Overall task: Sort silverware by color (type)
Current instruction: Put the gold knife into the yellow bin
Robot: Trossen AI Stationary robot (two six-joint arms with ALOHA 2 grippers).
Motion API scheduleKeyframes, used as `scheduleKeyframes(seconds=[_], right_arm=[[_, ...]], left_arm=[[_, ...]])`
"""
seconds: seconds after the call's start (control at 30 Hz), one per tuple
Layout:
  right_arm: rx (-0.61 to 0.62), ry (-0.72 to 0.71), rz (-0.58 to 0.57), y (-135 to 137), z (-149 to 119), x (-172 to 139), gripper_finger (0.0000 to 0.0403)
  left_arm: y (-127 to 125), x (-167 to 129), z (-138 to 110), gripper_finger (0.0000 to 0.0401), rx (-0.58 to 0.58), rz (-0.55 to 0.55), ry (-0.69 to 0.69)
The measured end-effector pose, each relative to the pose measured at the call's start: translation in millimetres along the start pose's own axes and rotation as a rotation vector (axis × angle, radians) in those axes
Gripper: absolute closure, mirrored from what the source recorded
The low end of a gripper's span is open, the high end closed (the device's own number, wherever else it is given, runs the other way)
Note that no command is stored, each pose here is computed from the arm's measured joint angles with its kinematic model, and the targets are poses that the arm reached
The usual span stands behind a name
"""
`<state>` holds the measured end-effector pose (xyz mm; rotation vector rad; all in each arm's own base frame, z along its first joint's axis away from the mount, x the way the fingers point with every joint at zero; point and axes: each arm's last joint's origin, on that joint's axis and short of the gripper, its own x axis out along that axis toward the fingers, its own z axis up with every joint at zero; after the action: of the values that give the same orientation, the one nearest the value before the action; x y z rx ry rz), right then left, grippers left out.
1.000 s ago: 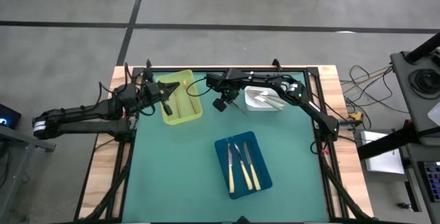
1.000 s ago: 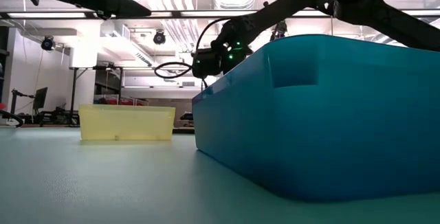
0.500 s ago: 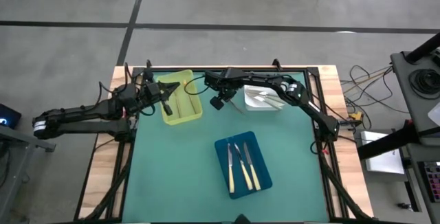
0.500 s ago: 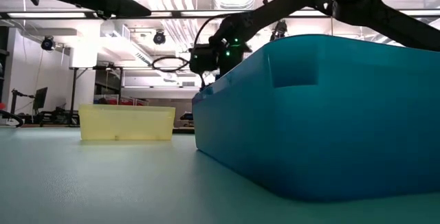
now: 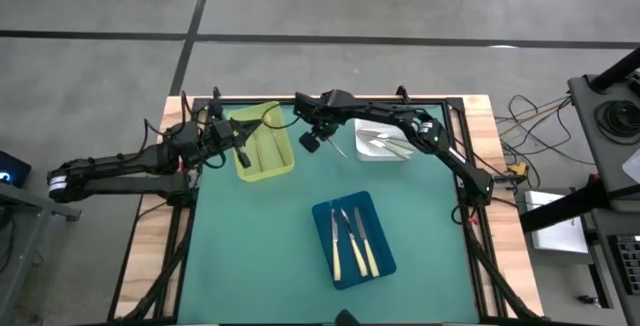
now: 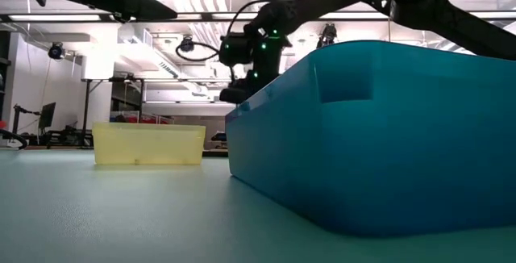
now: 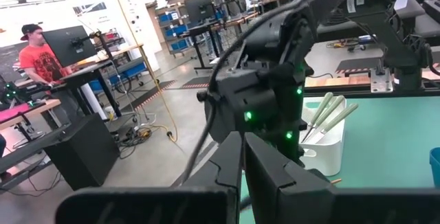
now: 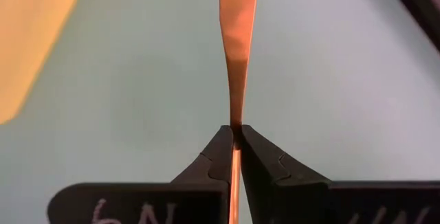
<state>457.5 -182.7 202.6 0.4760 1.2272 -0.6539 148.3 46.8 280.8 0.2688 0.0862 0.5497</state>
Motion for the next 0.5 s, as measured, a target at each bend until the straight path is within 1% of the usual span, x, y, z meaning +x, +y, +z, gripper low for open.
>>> scheduleKeyframes(seconds=[0.3, 0.5], right_arm=[[0.033, -0.075, 0.048, 3.0, 11.8, -27.5, 0.0394], [0.012, -0.146, 0.085, 13.6, 15.0, -39.4, 0.0394]], left_arm=[[0.2, -0.1, 0.6, 0.0401, -0.002, 0.002, -0.006], [0.2, -0.1, 0.6, 0.0401, -0.002, 0.001, -0.006]])
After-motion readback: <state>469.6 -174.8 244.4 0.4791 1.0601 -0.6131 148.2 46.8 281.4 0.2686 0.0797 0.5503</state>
